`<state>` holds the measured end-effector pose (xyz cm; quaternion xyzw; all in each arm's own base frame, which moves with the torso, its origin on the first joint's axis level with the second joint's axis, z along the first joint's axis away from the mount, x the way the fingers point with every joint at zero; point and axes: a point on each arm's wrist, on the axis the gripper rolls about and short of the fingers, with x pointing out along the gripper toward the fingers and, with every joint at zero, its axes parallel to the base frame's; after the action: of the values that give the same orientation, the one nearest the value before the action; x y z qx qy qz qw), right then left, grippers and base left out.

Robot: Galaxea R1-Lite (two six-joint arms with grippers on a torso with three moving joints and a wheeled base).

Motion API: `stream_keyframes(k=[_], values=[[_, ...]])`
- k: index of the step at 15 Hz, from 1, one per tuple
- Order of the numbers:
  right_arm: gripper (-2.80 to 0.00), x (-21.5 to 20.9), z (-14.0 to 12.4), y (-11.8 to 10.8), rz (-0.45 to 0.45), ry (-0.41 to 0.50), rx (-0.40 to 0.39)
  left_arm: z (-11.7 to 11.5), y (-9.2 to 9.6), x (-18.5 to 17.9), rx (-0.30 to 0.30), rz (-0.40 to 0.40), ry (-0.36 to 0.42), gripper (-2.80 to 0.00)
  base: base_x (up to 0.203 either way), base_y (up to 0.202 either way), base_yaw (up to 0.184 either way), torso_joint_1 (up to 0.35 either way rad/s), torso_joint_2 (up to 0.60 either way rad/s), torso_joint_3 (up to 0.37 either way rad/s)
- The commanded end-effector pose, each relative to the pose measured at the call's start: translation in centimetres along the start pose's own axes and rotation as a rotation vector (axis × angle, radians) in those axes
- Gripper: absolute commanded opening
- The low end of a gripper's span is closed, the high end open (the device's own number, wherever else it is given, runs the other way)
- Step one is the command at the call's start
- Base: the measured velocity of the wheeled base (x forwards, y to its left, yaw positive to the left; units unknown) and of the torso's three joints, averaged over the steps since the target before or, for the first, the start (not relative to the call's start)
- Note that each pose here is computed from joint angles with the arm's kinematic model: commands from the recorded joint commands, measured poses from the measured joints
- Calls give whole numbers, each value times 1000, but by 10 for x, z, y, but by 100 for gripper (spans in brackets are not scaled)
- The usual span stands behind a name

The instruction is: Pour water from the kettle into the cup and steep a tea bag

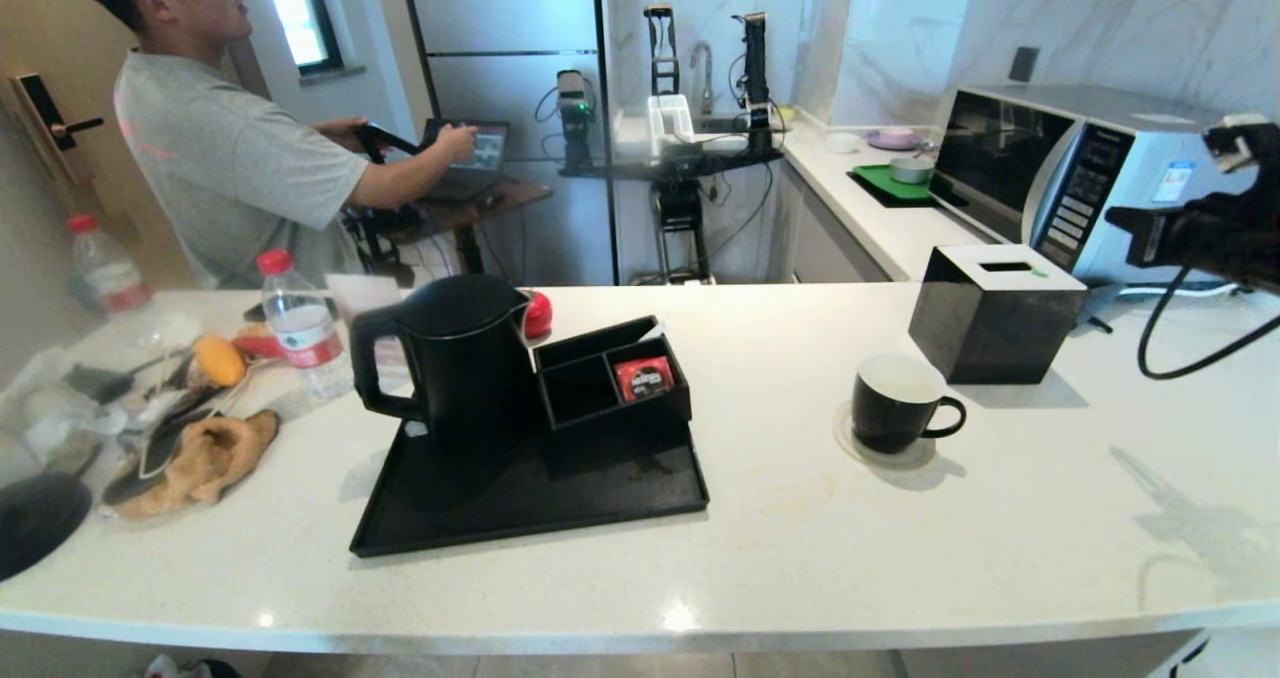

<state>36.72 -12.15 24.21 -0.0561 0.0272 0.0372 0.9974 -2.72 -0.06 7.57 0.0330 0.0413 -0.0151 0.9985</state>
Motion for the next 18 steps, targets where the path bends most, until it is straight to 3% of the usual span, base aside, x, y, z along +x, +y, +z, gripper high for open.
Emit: stream_keyframes(k=[1,3,6,10,15,18], values=[[-280,-49,35,17,-6,-72,-32,0,0,0,0,0,1,-280,0,0,0,0,0,0],[-280,-90,31,36,-2,-49,-19,0,0,0,0,0,1,-280,0,0,0,0,0,0],[-280,-154,8,67,5,-2,2,0,0,0,0,0,1,-280,0,0,0,0,0,0],[-280,-234,-30,108,1,-5,-1,0,0,0,0,0,1,-280,0,0,0,0,0,0],[-280,-313,-92,154,25,-100,-41,0,0,0,0,0,1,-280,0,0,0,0,0,0],[-280,-337,-119,160,-137,-103,-29,0,0,0,0,0,1,-280,0,0,0,0,0,0]])
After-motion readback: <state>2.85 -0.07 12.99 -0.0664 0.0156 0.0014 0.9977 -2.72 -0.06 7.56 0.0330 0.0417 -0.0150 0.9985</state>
